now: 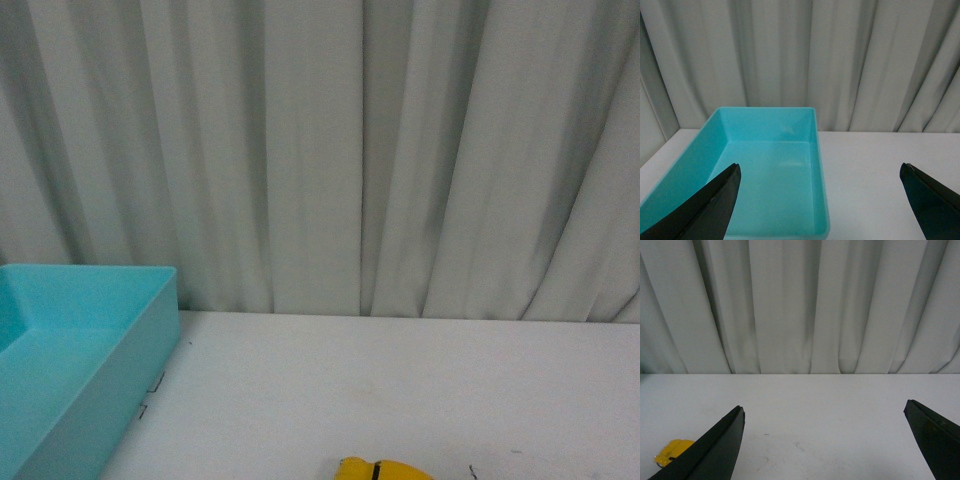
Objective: Wind up and store yellow beetle toy
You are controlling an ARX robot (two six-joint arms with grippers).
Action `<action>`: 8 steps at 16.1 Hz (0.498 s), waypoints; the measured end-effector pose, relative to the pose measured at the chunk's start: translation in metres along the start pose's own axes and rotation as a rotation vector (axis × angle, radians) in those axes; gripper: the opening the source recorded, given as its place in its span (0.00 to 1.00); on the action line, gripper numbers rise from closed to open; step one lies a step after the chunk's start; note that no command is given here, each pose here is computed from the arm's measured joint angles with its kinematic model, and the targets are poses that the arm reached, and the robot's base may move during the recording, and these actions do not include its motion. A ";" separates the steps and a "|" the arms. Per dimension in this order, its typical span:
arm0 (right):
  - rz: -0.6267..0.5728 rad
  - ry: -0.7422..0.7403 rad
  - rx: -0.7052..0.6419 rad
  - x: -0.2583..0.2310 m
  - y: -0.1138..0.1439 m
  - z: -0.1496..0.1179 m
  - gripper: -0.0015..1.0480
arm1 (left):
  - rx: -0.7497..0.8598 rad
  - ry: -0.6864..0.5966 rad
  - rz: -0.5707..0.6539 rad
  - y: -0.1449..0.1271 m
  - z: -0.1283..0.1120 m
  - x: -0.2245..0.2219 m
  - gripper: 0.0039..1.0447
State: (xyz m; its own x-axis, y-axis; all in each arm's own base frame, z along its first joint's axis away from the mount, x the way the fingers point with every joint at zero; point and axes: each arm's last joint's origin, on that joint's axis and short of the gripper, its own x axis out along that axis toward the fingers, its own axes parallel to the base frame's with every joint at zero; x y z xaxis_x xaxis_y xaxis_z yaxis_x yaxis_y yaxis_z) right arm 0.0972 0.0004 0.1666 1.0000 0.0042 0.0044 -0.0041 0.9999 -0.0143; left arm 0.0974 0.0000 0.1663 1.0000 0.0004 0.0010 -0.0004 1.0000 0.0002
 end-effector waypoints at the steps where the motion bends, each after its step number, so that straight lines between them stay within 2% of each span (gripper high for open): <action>1: 0.000 0.000 0.000 0.000 0.000 0.000 0.94 | 0.000 0.000 0.000 0.000 0.000 0.000 0.94; 2: 0.000 0.000 0.000 0.000 0.000 0.000 0.94 | -0.074 0.156 0.062 0.000 -0.001 0.000 0.94; 3: 0.002 -0.001 0.000 0.000 0.000 0.000 0.94 | -0.229 0.315 0.190 0.004 0.009 0.014 0.94; 4: 0.000 0.000 0.000 0.000 0.000 0.000 0.94 | -0.329 0.293 0.222 0.007 0.023 0.030 0.94; 5: 0.000 0.001 0.000 0.000 0.000 0.000 0.94 | -0.383 0.270 0.203 0.007 0.036 0.048 0.94; 6: 0.000 0.000 0.000 0.000 0.000 0.000 0.94 | -0.399 0.268 0.157 0.005 0.047 0.071 0.94; 8: 0.001 0.002 0.000 0.000 0.000 0.000 0.94 | -0.371 0.331 0.056 -0.006 0.053 0.108 0.94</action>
State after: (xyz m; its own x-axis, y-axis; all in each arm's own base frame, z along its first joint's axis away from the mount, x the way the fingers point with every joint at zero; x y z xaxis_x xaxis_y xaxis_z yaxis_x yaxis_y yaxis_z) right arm 0.0973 0.0004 0.1664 1.0000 0.0050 0.0021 -0.0049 0.9999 -0.0143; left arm 0.2058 -0.0056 0.2189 0.9453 -0.0064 -0.3263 -0.1135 0.9310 -0.3470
